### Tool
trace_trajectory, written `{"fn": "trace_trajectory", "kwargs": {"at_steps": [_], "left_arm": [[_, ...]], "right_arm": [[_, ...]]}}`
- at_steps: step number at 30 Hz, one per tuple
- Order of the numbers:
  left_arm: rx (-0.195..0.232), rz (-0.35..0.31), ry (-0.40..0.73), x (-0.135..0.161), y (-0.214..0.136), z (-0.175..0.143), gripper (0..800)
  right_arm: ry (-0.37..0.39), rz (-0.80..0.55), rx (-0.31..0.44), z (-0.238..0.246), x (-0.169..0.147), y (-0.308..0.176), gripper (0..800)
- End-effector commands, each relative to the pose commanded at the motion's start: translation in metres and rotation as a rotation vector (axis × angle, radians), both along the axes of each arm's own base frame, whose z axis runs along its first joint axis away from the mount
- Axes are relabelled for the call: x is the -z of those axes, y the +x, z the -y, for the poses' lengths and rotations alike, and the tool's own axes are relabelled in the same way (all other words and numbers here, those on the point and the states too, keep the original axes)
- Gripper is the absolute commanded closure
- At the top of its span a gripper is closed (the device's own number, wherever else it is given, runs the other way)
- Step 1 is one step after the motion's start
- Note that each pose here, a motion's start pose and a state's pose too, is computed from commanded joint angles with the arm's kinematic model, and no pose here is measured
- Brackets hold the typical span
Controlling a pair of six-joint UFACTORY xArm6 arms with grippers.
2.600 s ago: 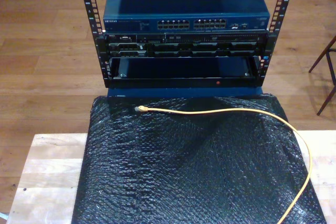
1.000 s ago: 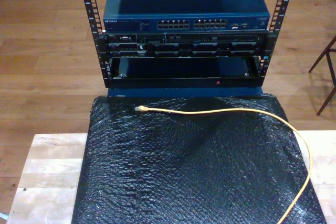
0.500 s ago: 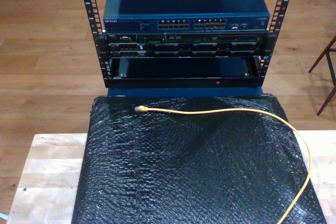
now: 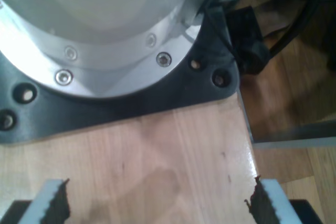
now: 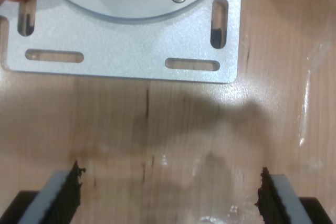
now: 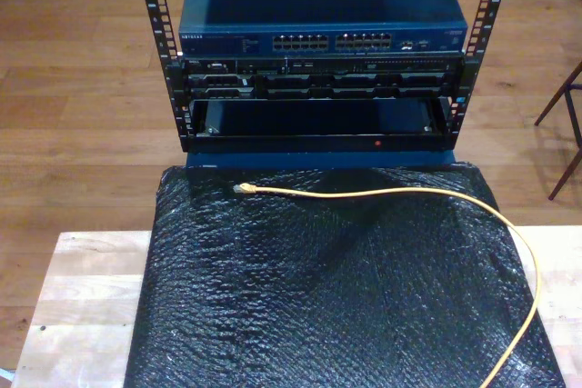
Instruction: Grab the cable and plug it in
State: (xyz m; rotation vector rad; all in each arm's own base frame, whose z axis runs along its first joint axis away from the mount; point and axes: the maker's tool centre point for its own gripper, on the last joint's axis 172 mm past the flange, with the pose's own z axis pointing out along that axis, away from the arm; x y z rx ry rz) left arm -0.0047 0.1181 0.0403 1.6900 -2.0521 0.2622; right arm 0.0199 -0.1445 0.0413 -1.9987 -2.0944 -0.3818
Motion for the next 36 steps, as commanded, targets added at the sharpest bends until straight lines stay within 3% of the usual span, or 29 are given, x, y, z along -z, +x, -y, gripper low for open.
{"fn": "trace_trajectory", "kwargs": {"at_steps": [6,12,20,26,32,36], "left_arm": [[0.001,-0.002,0.015,-0.008,0.001,-0.010,0],[-0.004,-0.025,-0.035,-0.027,-0.002,-0.007,0],[-0.014,-0.036,-0.045,-0.048,0.002,-0.015,0],[0.009,-0.025,-0.093,-0.076,0.029,-0.011,0],[-0.026,-0.051,-0.108,-0.095,0.047,-0.005,0],[-0.034,-0.048,-0.095,-0.104,0.068,-0.005,0]], "right_arm": [[-0.043,0.004,0.000,0.011,-0.013,0.001,3],[-0.012,0.004,0.003,0.021,-0.047,0.003,3],[-0.029,-0.018,0.096,0.047,-0.084,0.008,3],[-0.008,-0.038,0.154,0.056,-0.103,0.011,3],[-0.010,-0.043,0.189,0.071,-0.116,0.041,3],[0.028,-0.047,0.229,0.075,-0.128,0.058,3]]}}
